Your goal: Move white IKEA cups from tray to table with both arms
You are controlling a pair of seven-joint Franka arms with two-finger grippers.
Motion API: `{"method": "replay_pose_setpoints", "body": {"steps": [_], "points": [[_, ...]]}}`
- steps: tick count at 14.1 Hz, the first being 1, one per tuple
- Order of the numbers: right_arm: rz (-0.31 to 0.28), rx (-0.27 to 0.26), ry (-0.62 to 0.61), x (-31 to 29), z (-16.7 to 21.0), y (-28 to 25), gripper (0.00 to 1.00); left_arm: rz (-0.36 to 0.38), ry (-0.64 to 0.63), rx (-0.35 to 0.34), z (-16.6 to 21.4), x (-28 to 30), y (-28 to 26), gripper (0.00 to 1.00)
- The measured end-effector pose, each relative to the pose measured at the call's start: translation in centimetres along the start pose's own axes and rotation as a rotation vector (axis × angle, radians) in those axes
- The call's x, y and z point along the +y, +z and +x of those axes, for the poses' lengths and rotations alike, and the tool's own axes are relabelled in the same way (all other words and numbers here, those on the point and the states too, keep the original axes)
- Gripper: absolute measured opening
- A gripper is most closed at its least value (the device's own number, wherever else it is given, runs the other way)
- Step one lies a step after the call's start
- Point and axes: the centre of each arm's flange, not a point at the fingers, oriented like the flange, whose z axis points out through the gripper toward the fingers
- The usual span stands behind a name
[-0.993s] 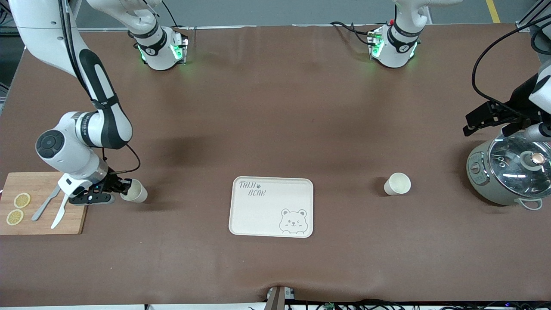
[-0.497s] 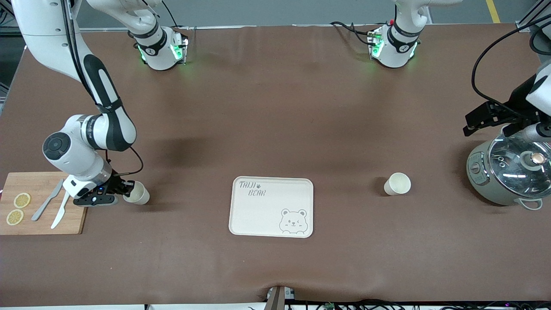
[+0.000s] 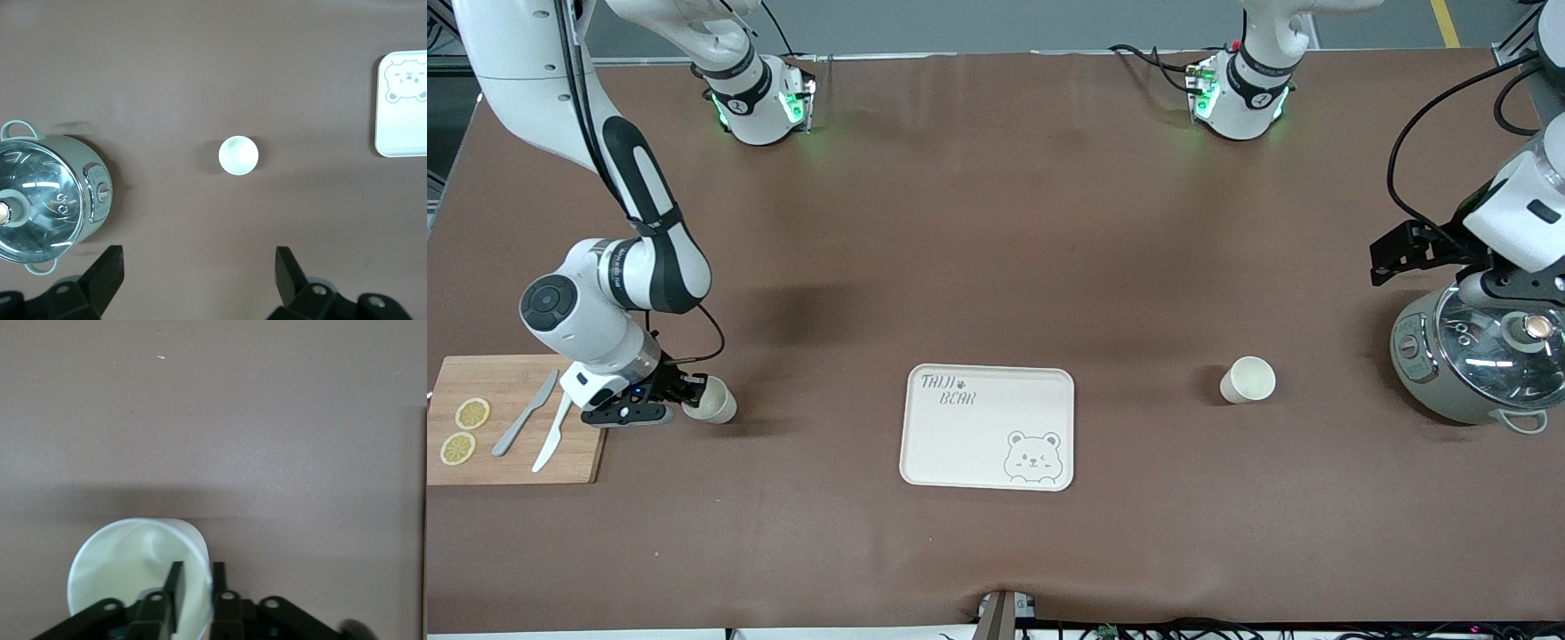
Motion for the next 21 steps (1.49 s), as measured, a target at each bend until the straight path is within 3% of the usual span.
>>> {"method": "replay_pose_setpoints", "body": {"steps": [2, 7, 13, 21], "points": [[0.0, 0.0, 0.001, 0.0, 0.0, 0.0, 0.51, 0.0, 0.011, -0.019, -0.1, 0.2, 0.3, 1.0], [0.001, -0.005, 0.001, 0.0, 0.1, -0.1, 0.99, 0.0, 0.023, -0.037, -0.2, 0.3, 0.5, 1.0], [0.024, -0.061, -0.001, -0.1, 1.6, -5.1, 1.0, 0.0, 0.024, -0.047, 0.0, 0.4, 1.1, 1.0], [0.062, -0.131, -0.012, 0.1, 5.0, -20.4, 1.0, -0.001, 0.015, -0.052, 0.2, -0.2, 1.6, 1.0]]}}
